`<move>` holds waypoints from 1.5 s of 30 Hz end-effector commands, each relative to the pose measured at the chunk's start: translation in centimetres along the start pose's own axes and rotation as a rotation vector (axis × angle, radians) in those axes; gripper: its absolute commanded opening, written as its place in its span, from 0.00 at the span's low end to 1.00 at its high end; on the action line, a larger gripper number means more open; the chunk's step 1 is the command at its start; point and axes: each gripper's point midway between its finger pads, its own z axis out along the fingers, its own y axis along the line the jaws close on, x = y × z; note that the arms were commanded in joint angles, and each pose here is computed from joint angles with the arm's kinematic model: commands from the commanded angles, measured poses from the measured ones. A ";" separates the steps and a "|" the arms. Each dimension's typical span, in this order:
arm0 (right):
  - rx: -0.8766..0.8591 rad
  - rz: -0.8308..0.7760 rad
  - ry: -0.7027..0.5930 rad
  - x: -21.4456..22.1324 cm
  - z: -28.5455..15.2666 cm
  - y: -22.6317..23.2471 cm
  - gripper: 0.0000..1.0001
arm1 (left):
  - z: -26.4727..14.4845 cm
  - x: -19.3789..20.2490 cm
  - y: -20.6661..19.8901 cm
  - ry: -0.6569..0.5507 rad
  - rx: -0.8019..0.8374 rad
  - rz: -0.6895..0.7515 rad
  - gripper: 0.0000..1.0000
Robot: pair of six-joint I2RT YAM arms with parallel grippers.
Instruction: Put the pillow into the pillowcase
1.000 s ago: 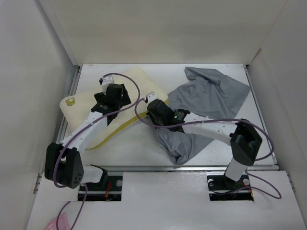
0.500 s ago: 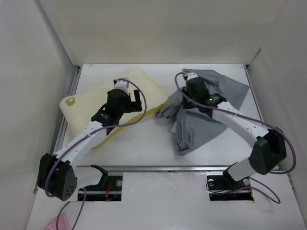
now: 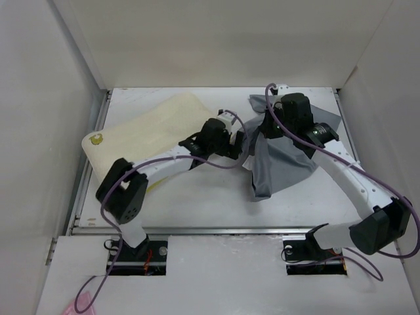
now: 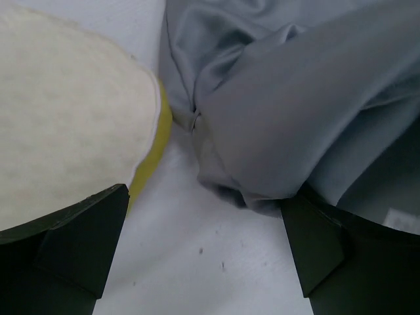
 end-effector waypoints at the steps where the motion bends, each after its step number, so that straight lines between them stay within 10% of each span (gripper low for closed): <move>1: -0.027 -0.007 -0.070 -2.8 -2.3 0.1 0.00 | 2.2 -5.2 -1.2 -0.104 0.028 0.026 1.00; 3: -0.024 -0.001 -0.049 -2.4 -2.0 -0.2 0.00 | 4.0 -4.9 -1.9 -0.089 0.067 0.059 0.98; 6: -0.012 -0.010 -0.040 -2.1 -2.0 -0.5 0.00 | 5.7 -7.6 0.1 -0.122 -0.007 0.049 0.02; 13: 0.120 -0.026 -0.026 -0.9 -3.7 -3.3 0.00 | 4.7 -21.6 8.7 -0.367 -0.238 -0.073 0.00; 20: -0.153 -0.075 0.054 1.4 0.9 1.2 0.00 | 1.8 -29.8 14.2 -0.571 -0.416 -0.131 0.00; 30: -0.481 -0.309 0.360 9.5 11.0 15.5 0.25 | 4.4 -22.4 25.1 -0.412 -0.512 -0.273 0.00; 35: -0.363 -0.324 0.219 6.6 8.7 13.3 0.86 | 5.2 -19.8 28.3 -0.358 -0.518 -0.302 0.00; 45: -0.077 -0.068 0.173 6.2 6.6 1.7 0.89 | 4.3 -19.8 27.9 -0.351 -0.484 -0.268 0.00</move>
